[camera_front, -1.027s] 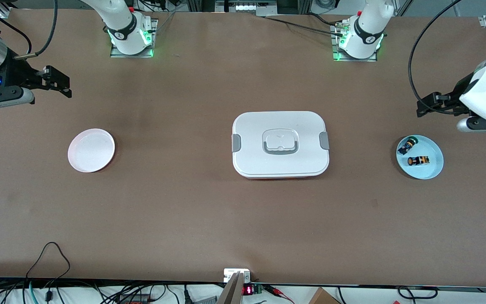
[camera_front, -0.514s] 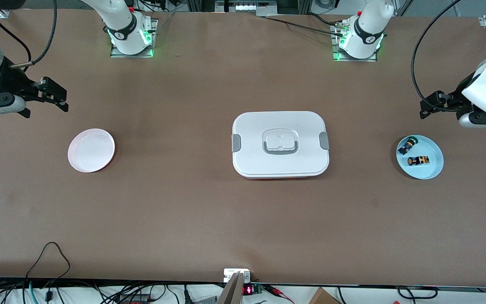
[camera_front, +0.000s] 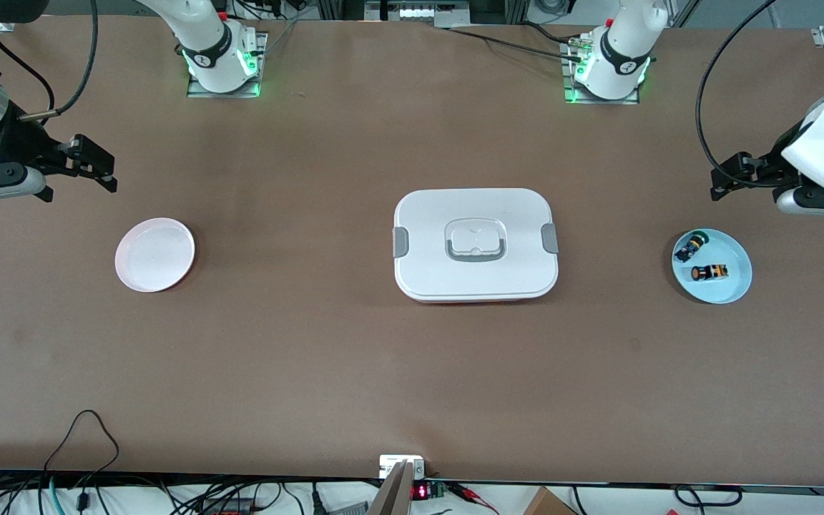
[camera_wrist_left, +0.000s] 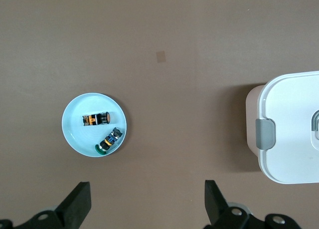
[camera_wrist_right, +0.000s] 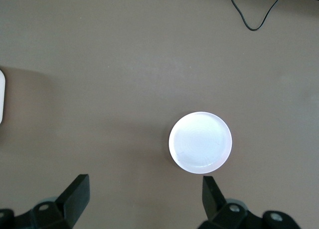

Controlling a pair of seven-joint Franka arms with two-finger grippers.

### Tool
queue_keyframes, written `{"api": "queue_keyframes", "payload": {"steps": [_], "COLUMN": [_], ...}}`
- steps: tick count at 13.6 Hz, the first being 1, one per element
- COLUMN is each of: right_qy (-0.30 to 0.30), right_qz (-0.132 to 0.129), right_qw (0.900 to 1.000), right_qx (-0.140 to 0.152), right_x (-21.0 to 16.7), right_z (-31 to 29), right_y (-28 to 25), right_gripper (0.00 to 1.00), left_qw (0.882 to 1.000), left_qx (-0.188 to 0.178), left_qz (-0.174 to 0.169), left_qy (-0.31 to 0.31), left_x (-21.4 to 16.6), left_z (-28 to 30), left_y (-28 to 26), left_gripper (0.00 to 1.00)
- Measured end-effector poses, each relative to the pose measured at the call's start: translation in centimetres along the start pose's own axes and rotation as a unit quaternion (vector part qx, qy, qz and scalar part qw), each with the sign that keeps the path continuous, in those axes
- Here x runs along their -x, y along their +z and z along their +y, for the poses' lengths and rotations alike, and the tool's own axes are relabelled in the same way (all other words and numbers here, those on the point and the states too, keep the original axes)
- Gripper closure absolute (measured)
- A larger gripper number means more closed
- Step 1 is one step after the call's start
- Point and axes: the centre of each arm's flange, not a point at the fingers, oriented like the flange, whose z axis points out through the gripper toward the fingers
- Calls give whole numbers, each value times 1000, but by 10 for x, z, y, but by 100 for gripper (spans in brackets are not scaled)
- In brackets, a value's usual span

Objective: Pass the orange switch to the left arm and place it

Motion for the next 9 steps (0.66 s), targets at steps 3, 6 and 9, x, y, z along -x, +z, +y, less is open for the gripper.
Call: {"api": "queue_keyframes", "payload": {"steps": [3,6,9], "right_qy": [0,0,0], "right_qz": [-1,-7,-9], "right_qw": [1000,1000,1000], "right_qx": [0,-1,-1], "right_x": [0,2,2], "right_z": [0,0,0], "right_y": [0,1,2], "right_gripper": [0,0,0], "left_qw": [1000,1000,1000], "left_qx": [0,0,0], "left_qz": [0,0,0], "left_qy": [2,2,2], "left_x": [0,0,0], "left_z": [0,0,0], "left_y": [0,0,0], "left_gripper": [0,0,0]}}
